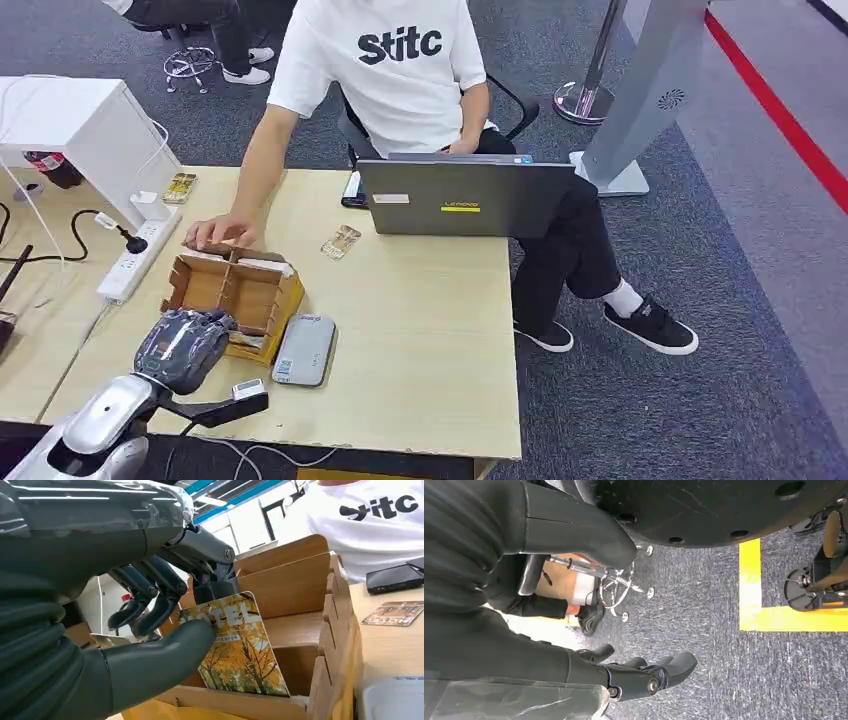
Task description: Pass the card to the sensor for recognition and then transmit it.
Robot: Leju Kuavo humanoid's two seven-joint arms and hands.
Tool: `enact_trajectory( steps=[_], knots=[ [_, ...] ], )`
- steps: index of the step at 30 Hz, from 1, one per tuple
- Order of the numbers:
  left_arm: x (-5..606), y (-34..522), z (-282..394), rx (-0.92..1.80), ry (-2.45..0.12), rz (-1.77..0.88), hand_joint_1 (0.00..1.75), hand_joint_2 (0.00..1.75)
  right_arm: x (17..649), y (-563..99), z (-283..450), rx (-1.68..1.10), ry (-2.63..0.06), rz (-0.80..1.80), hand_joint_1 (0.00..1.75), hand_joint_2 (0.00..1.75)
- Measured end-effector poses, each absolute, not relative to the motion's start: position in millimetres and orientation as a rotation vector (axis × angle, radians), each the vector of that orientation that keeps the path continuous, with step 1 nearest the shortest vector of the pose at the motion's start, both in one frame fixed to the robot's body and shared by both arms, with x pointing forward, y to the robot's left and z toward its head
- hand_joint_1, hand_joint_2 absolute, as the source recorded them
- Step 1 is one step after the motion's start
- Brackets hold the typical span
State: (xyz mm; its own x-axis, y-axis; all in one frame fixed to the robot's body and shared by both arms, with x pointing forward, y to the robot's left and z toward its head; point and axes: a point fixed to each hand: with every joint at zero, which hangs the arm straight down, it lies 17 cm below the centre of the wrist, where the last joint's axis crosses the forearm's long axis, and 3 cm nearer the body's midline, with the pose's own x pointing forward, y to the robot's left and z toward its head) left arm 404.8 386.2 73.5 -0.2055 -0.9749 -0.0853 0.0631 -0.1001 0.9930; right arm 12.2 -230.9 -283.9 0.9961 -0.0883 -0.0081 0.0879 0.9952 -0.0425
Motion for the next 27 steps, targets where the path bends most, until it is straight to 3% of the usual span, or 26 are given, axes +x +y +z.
enact_trajectory(
  steps=[15, 27],
  knots=[
    [421.0, 382.8, 100.2, 1.195, -1.326, -1.417, 1.75, 1.75, 11.5, -230.4, -283.9, -0.042, 0.010, -0.070, 0.00, 1.75],
    [494.6, 445.6, 293.9, 1.373, -1.634, -0.842, 1.75, 1.75, 11.7, -231.2, -284.0, -0.046, 0.006, -0.041, 0.00, 1.75]
  ],
)
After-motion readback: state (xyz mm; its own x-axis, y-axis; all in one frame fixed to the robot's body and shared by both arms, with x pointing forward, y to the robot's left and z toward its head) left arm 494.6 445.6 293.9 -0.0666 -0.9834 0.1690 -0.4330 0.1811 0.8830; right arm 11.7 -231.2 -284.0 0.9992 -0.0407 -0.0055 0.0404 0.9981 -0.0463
